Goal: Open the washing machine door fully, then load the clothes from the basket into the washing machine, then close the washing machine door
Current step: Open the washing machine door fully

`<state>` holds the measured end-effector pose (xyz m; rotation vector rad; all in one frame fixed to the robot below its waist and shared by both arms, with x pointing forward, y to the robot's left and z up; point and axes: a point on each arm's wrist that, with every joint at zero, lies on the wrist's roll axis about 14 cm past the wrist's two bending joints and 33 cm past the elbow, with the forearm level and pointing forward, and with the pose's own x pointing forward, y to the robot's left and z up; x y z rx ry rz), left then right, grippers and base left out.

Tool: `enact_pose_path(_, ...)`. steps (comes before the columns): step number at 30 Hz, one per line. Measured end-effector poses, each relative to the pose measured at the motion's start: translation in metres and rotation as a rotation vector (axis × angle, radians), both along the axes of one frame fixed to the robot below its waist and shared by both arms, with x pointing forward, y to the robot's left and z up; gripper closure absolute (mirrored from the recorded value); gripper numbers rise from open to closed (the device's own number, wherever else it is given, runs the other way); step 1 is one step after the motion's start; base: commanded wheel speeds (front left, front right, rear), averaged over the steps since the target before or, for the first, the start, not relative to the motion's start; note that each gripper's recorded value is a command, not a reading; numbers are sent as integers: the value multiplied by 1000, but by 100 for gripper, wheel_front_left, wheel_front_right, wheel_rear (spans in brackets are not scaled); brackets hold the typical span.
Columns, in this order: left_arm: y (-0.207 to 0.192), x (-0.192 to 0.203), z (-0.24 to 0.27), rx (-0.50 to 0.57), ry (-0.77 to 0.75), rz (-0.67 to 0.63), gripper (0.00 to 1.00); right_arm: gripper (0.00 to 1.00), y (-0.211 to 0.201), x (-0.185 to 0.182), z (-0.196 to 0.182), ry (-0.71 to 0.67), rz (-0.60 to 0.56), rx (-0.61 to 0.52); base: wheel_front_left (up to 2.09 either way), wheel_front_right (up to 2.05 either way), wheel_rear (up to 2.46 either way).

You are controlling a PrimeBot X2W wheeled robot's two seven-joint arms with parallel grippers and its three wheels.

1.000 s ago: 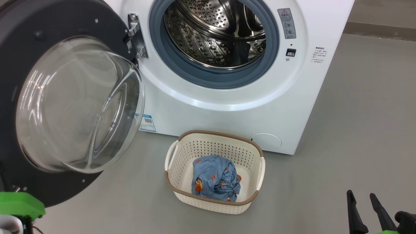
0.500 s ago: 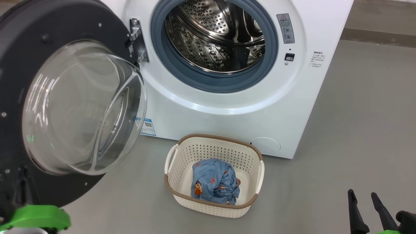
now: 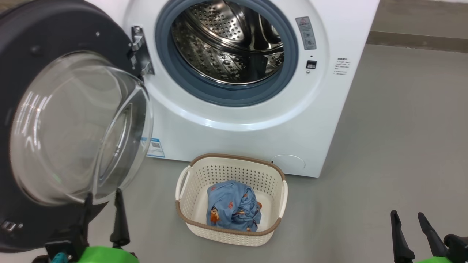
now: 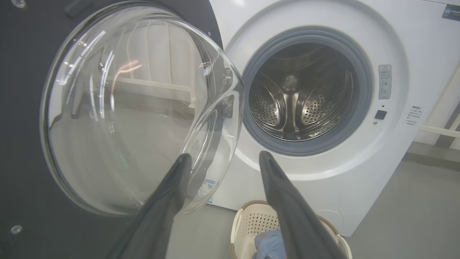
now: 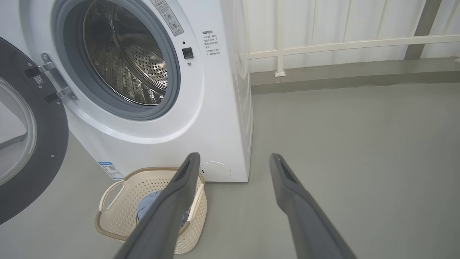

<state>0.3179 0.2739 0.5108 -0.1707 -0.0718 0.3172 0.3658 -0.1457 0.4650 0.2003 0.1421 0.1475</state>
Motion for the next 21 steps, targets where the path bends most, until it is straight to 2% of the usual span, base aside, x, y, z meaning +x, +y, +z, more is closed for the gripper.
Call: enact_pose_path(21, -78, 45, -19, -16, 61, -235, 0, 0, -59, -32, 4, -6, -177, -28, 0, 0, 0)
